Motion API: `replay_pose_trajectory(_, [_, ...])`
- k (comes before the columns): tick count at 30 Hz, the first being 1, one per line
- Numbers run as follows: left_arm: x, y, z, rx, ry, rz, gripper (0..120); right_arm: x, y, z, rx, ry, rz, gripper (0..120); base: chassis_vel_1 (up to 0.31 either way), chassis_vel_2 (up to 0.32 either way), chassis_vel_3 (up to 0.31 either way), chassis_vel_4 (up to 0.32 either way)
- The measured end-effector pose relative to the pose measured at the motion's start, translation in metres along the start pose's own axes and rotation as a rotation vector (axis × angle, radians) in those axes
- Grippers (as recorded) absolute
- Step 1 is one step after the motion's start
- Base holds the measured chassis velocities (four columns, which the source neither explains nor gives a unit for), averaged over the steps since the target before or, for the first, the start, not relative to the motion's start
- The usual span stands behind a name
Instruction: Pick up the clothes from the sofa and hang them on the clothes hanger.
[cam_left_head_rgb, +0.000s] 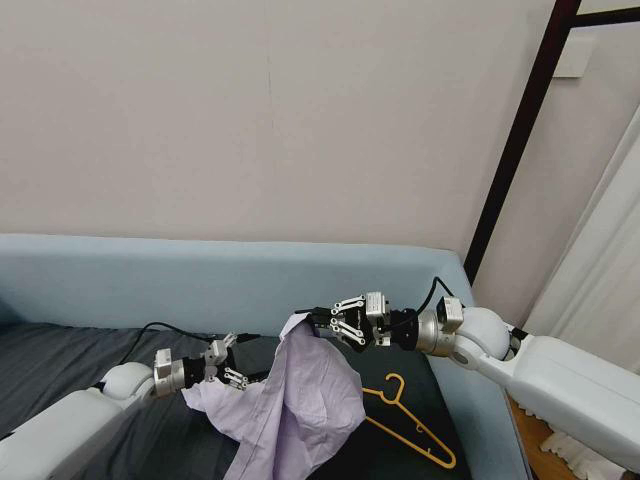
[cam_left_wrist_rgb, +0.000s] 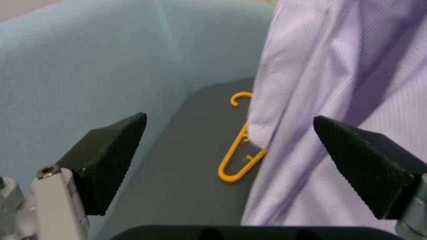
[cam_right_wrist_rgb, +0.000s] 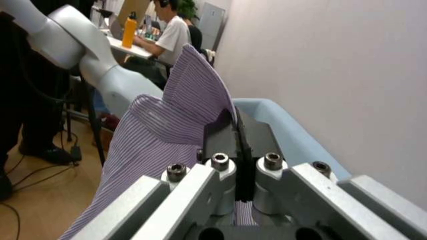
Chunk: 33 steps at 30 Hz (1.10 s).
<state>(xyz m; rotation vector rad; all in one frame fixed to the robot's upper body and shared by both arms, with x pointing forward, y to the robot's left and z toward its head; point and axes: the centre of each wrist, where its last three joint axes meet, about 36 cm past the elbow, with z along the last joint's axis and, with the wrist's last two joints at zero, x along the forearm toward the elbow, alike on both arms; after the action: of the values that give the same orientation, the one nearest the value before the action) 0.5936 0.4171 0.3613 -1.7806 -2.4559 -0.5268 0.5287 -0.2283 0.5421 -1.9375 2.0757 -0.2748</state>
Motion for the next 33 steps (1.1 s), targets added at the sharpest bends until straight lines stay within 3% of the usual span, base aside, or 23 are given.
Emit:
replay_pose_trajectory(6, [-0.009,0.044,-0.015,-0.059,0.053,0.033,98,0.002,0.004,-0.003,0.0,-0.003,-0.003,0,0.0,0.0,0.0,0.0])
replay_pose_trajectory(10, [-0.019,0.054,-0.02,-0.081,0.067,0.07,99,0.001,0.005,-0.005,0.001,-0.008,-0.005,0,0.0,0.0,0.0,0.0])
replay_pose_trajectory(21, [-0.07,0.058,-0.012,-0.125,0.073,0.175,100,0.011,0.008,-0.002,-0.002,0.011,0.014,0,0.0,0.0,0.0,0.0])
replay_pose_trajectory(33, [-0.093,0.063,-0.015,-0.162,0.097,0.269,97,0.009,0.009,-0.005,-0.006,-0.003,0.018,0,0.0,0.0,0.0,0.0])
